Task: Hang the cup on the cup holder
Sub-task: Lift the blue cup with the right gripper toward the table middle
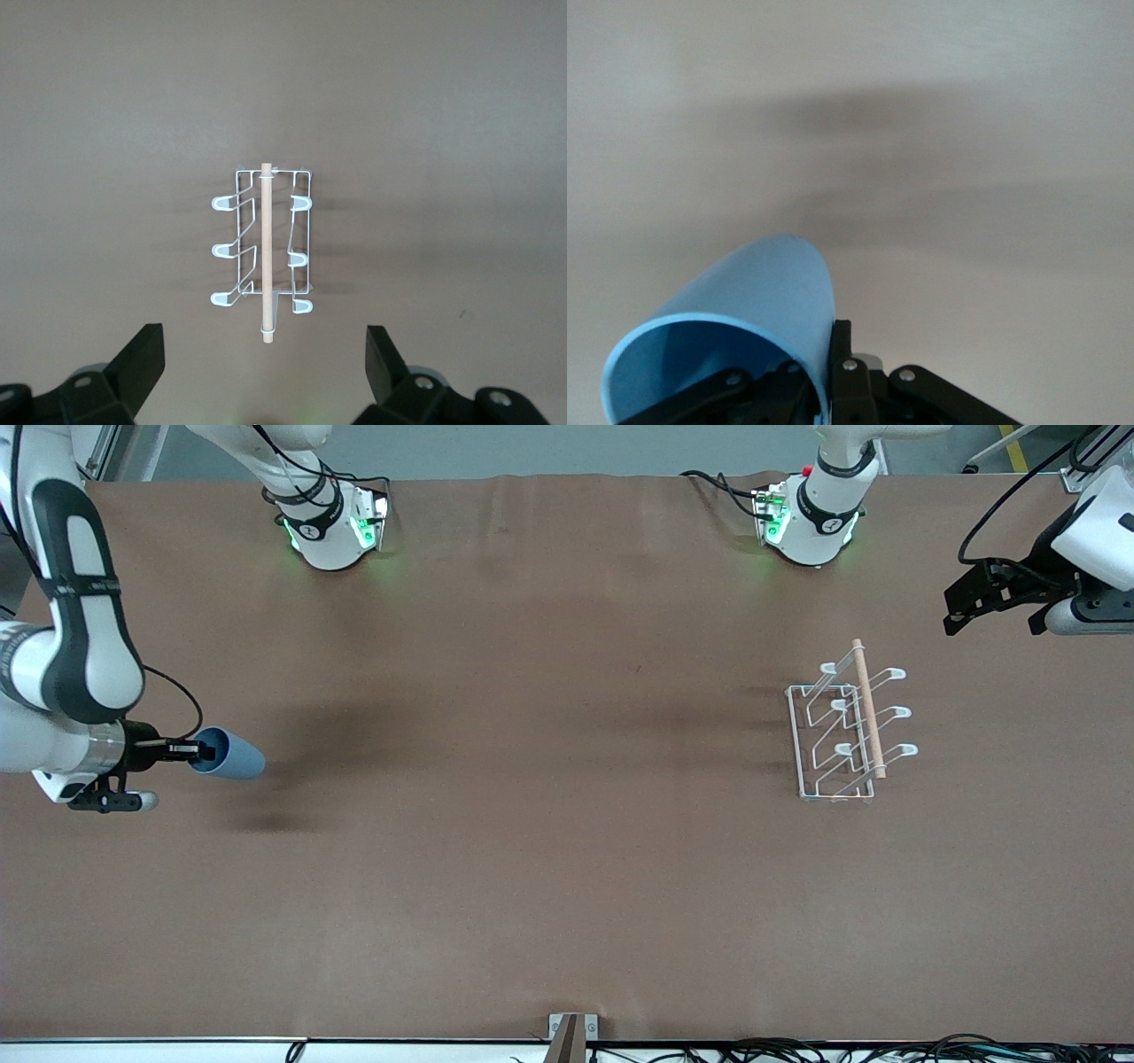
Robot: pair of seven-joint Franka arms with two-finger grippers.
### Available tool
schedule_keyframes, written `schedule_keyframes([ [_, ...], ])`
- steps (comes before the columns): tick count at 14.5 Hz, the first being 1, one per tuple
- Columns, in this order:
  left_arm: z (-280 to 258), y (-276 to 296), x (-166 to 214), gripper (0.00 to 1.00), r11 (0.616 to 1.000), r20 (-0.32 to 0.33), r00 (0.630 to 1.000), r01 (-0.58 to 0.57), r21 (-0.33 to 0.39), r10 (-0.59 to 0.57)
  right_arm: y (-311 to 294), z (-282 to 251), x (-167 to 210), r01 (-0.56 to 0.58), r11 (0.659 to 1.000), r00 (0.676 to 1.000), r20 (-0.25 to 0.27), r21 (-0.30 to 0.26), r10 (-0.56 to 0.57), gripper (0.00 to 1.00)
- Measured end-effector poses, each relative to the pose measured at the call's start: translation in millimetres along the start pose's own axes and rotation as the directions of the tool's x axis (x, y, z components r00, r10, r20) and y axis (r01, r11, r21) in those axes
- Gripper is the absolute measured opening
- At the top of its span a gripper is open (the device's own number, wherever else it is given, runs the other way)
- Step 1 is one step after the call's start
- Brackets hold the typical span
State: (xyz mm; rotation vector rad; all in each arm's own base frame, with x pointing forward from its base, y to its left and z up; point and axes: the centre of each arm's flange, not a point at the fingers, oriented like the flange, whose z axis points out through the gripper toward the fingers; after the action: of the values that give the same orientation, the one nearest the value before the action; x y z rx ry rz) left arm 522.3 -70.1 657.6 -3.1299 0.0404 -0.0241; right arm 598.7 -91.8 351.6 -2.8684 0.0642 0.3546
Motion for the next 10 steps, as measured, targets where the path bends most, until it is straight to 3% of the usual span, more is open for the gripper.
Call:
schedule_keyframes([
  [4,0,2,0,1.0,1.0,0.0,1.0,-0.004,0.0,0.004,-69,-16,0,0.033,0.972,0.999,0.009,0.233,-0.036,0.06],
  [7,0,10,-1,1.0,0.999,0.004,1.0,-0.014,-0.039,0.014,-126,-3,0,0.048,0.908,0.997,0.039,0.417,-0.07,0.06],
  [10,0,42,-3,1.0,0.992,-0.002,0.998,-0.063,-0.11,0.064,-182,5,-2,0.069,0.84,0.993,0.043,0.538,-0.109,0.06],
])
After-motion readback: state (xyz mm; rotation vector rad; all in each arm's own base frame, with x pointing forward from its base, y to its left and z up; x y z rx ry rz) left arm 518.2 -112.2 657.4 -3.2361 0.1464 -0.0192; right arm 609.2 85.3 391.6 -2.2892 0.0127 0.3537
